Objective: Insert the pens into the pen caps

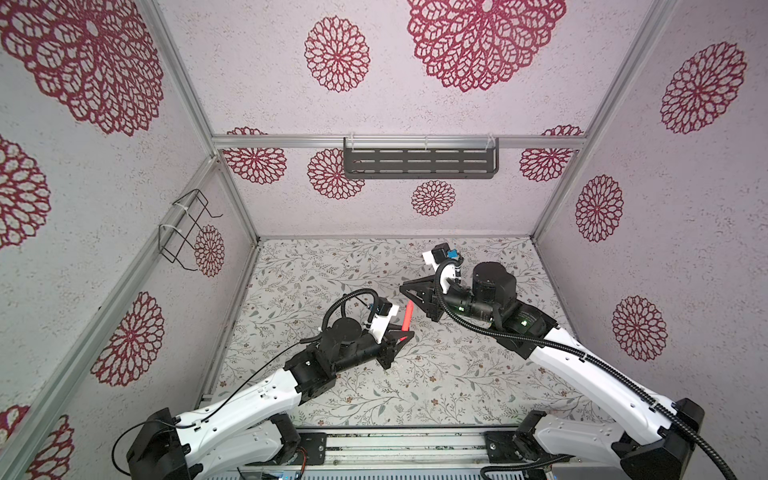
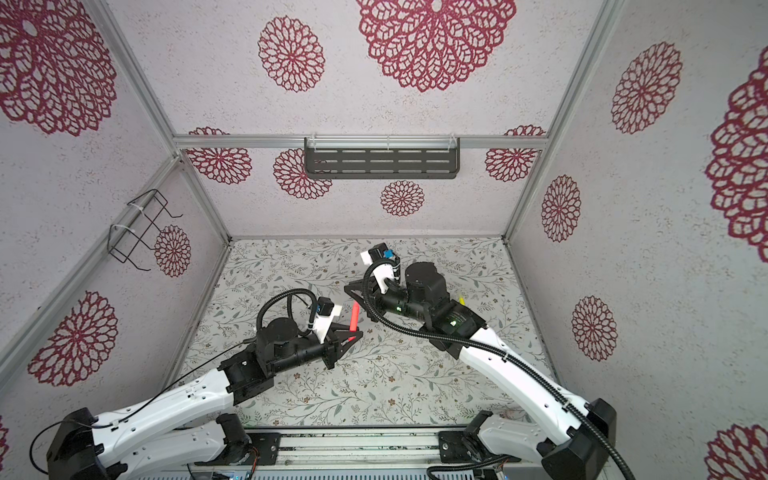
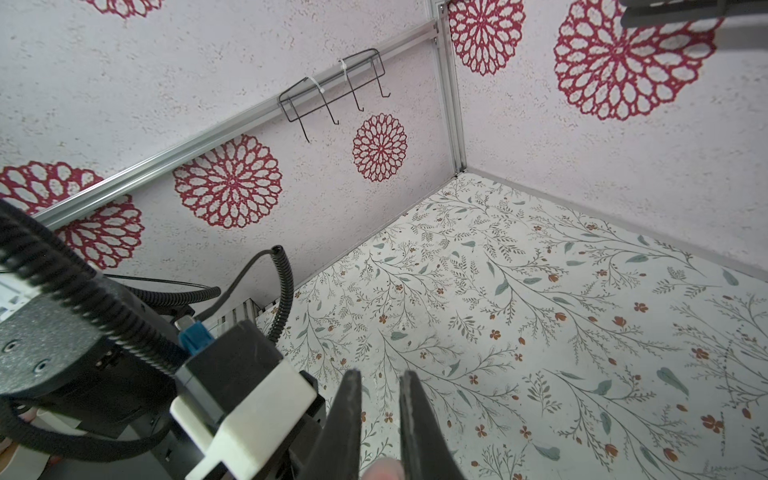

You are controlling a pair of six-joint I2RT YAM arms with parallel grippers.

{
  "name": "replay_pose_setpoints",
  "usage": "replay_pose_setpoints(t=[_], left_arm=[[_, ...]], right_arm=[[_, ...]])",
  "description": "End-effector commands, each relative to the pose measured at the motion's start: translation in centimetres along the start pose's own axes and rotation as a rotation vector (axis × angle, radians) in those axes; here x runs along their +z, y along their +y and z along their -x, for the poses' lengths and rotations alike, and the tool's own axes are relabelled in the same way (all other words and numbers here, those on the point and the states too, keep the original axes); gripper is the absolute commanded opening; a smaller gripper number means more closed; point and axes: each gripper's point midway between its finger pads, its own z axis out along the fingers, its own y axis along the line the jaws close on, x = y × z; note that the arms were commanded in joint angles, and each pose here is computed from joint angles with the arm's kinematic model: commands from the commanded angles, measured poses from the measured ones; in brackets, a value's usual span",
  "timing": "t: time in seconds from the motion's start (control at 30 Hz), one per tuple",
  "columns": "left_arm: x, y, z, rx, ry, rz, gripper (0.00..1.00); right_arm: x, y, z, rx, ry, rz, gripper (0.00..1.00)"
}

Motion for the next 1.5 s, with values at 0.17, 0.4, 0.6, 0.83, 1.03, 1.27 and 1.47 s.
replay_pose_setpoints(t=[0.17,0.4,0.6,0.83,1.03,1.27,1.47], left_arm=[[-2.2,-2.1,7.7,0.014,-0.281,-0.12,0.0],[-3.0,-1.6,8.7,0.011,-0.313,-0.113,0.0],[-3.3,-0.9,8.9,0.0,-0.326,-0.108,0.0],[-3.8,-0.6,9.4,0.001,-0.353,-0.095,0.0],[-4.2,-0.5,10.0,0.007,-0.366,-0.096,0.0],[-4.6,-0.3,10.7,0.009,-0.388,-0.098,0.0],[-4.8,-0.4,11.2,0.007,-0.399,-0.113,0.0]], right_arm=[[0.9,0.3,-7.7,0.069,0.192,0.032,0.0],[1.0,0.4,-9.7,0.091,0.224,0.044,0.0],[1.1,0.6,-11.1,0.112,0.25,0.058,0.0],[1.3,0.7,-12.5,0.126,0.273,0.062,0.0],[1.4,1.1,-13.4,0.137,0.292,0.073,0.0],[1.5,1.6,-14.8,0.148,0.312,0.08,0.0],[1.7,2.0,-15.7,0.141,0.331,0.086,0.0]])
